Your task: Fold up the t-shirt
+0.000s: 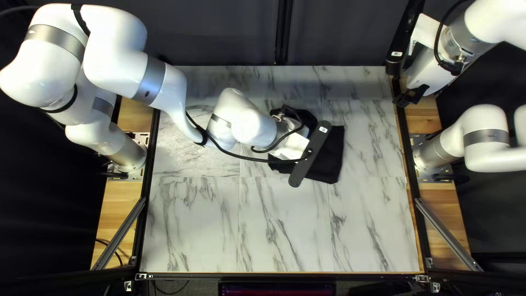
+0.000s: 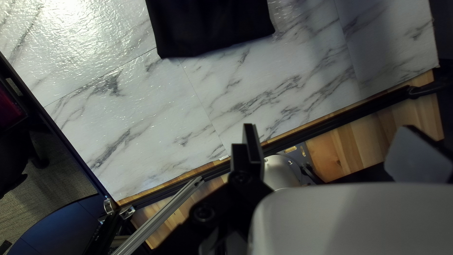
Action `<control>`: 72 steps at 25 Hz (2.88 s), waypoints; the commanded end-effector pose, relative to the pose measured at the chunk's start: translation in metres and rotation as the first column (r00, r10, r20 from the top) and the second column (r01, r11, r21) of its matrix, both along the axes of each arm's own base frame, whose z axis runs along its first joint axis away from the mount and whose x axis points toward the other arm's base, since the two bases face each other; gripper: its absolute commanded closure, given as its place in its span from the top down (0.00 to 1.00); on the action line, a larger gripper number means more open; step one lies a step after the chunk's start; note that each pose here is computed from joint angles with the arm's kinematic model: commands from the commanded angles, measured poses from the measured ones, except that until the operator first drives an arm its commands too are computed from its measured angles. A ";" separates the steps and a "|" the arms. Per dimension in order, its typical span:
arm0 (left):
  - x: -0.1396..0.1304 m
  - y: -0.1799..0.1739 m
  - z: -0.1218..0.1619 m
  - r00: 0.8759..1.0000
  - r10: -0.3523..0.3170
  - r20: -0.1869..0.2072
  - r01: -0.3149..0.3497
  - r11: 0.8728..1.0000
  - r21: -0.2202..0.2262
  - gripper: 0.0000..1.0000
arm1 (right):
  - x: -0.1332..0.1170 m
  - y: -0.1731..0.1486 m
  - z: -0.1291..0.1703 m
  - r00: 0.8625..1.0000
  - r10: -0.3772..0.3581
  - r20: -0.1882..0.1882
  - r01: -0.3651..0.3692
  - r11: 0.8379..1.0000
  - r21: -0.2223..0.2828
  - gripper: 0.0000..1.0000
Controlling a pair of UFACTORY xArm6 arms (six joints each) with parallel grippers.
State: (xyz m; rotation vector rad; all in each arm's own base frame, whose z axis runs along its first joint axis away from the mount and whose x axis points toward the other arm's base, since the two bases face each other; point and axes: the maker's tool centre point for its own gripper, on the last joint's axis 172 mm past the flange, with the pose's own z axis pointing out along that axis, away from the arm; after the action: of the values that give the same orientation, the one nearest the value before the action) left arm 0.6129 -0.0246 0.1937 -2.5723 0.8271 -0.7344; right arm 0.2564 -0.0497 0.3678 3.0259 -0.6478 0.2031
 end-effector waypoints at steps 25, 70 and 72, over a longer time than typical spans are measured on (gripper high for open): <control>0.050 -0.006 -0.066 0.994 -0.051 0.093 0.066 0.984 -0.167 1.00 | 0.000 0.000 0.000 1.000 0.000 0.000 0.000 1.000 0.000 1.00; 0.045 0.167 -0.100 0.986 -0.106 -0.133 0.078 0.978 -0.195 1.00 | 0.000 0.000 0.000 1.000 0.000 0.000 0.000 1.000 0.000 1.00; 0.049 0.169 -0.101 0.985 -0.106 -0.135 0.079 0.978 -0.194 1.00 | 0.000 0.000 0.000 1.000 0.000 0.000 0.000 1.000 0.000 1.00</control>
State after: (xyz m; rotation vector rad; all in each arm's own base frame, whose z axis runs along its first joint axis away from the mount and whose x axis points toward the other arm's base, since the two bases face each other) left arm 0.6576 0.1418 0.0955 -2.7951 0.9667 -0.6985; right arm 0.2564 -0.0497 0.3678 3.0259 -0.6478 0.2031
